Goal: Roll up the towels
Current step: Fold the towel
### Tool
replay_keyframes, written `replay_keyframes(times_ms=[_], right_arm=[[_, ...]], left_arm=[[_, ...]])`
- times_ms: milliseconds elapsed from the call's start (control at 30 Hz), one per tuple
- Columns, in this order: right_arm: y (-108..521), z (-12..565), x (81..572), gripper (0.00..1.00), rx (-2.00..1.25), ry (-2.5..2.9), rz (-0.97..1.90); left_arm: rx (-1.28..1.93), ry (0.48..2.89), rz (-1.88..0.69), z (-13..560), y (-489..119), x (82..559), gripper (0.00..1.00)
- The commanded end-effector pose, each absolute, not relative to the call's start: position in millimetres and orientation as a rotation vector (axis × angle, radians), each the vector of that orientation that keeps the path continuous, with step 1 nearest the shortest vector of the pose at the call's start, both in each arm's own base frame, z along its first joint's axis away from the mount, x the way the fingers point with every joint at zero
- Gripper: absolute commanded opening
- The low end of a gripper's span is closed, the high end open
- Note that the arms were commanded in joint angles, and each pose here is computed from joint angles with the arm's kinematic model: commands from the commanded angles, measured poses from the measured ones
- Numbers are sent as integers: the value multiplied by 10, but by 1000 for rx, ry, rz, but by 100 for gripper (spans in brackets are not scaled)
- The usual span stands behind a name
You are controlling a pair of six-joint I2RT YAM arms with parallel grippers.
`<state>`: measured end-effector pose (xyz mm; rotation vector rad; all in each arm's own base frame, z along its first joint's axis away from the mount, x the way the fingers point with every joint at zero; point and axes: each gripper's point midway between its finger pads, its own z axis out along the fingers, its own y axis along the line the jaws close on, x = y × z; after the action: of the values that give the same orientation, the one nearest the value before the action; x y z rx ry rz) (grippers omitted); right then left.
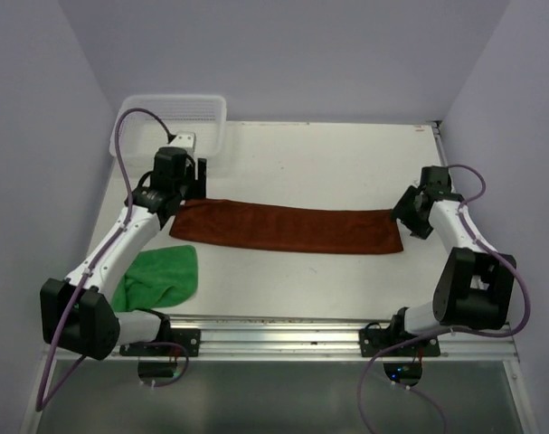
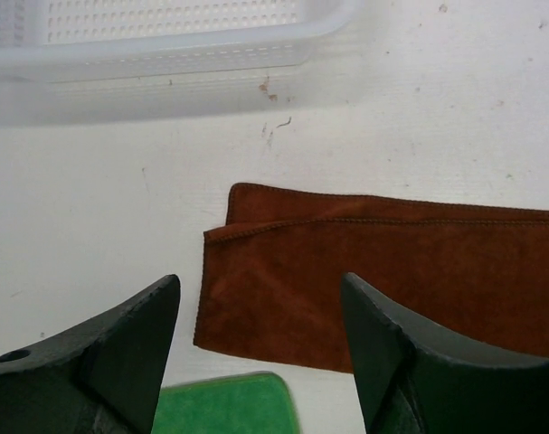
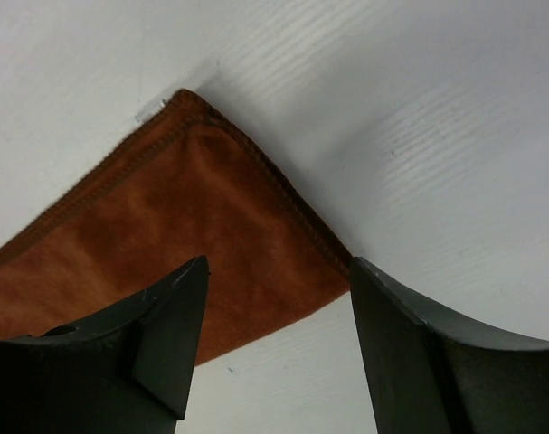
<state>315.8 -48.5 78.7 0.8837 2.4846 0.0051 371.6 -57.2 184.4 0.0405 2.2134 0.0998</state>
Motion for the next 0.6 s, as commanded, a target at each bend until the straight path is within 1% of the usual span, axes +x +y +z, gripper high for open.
replay_keyframes(times_ms=[0,200,333,567], right_arm=[[-504,713,3073,66,829,2526,-3],[-489,512,2989,63,795,2603,-11],[-429,417,3057,59,784,2631,41],[-425,232,3051,57,760,2695,37]], left_arm=[[33,2126,-11,1948,-689,3726,76],[37,2043,-80,2072,-738,3596,77],[51,2049,-104,2026,-795,3568,78],[57,2032,-124,2086,-826,3529,79]])
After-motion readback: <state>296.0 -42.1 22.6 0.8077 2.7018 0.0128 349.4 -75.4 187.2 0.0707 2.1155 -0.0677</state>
